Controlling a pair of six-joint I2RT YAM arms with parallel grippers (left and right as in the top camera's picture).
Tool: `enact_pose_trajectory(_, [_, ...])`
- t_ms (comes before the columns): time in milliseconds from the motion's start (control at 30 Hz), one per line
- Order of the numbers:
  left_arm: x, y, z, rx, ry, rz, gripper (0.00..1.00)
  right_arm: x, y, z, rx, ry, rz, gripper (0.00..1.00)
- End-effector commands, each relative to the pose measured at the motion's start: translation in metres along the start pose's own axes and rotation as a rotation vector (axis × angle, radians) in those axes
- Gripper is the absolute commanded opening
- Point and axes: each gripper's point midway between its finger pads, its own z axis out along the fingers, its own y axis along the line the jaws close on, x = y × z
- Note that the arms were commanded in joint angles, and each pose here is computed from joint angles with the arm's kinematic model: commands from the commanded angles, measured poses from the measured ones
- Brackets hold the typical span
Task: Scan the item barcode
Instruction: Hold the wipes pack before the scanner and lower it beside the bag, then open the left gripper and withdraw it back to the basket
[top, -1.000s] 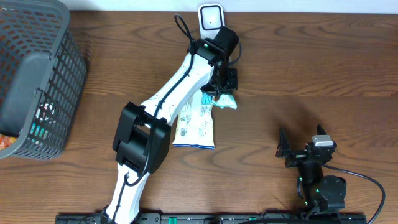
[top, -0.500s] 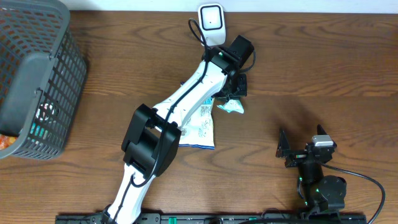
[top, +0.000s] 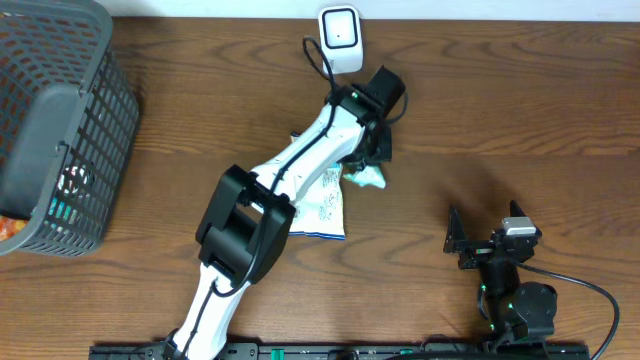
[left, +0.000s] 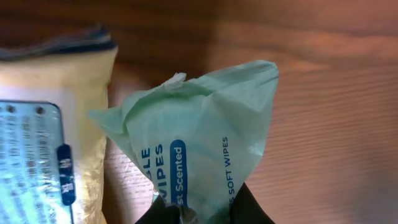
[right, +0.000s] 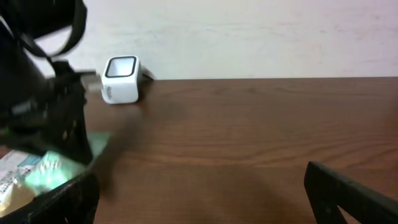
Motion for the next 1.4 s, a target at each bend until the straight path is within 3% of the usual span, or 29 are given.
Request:
enact_pose_trajectory(0, [0.009, 0.005, 0.013, -0.028, 0.018, 0.002, 0.08, 0.001, 0.002, 0.0, -0.01, 0.0, -0.008, 0.99])
enact_pose_trajectory(100, [0.004, 0.003, 0.013, -0.014, 0.0, 0.003, 0.17, 0.001, 0.002, 0.0, -0.01, 0.0, -0.008, 0.99])
enact_pose_trajectory(167, [-0.001, 0.001, 0.01, -0.005, -0.014, 0.0, 0.34, 0.001, 0.002, 0.0, -0.01, 0.0, -0.008, 0.99])
enact_pose_trajectory(233, [-0.005, -0.001, 0.006, 0.006, -0.024, -0.002, 0.58, 0.001, 0.002, 0.0, -0.01, 0.0, -0.008, 0.99])
enact_pose_trajectory(267, [-0.008, -0.002, 0.003, 0.017, -0.028, -0.005, 0.62, 0.001, 0.002, 0.0, -0.01, 0.0, -0.008, 0.99])
enact_pose_trajectory(533, [-0.036, -0.005, -0.06, 0.108, -0.145, -0.028, 0.65, 0.001, 0.002, 0.0, -0.01, 0.0, -0.008, 0.99])
enact_pose_trajectory(700, [-0.064, 0.005, -0.161, 0.209, -0.355, -0.019, 0.65, 0.001, 0.002, 0.0, -0.01, 0.0, -0.008, 0.99])
enact_pose_trajectory(933, [-0.073, 0.031, -0.29, 0.275, -0.649, 0.043, 0.65, 0.001, 0.002, 0.0, -0.01, 0.0, -0.008, 0.99])
enact_pose_trajectory(1167, [-0.075, 0.128, -0.387, 0.084, -0.94, -0.149, 0.72, 0.001, 0.002, 0.0, -0.01, 0.0, -0.008, 0.99])
enact_pose_trajectory(1367, [-0.067, 0.228, -0.439, -0.119, -1.079, -0.29, 0.74, 0.001, 0.002, 0.0, -0.01, 0.0, -0.008, 0.99])
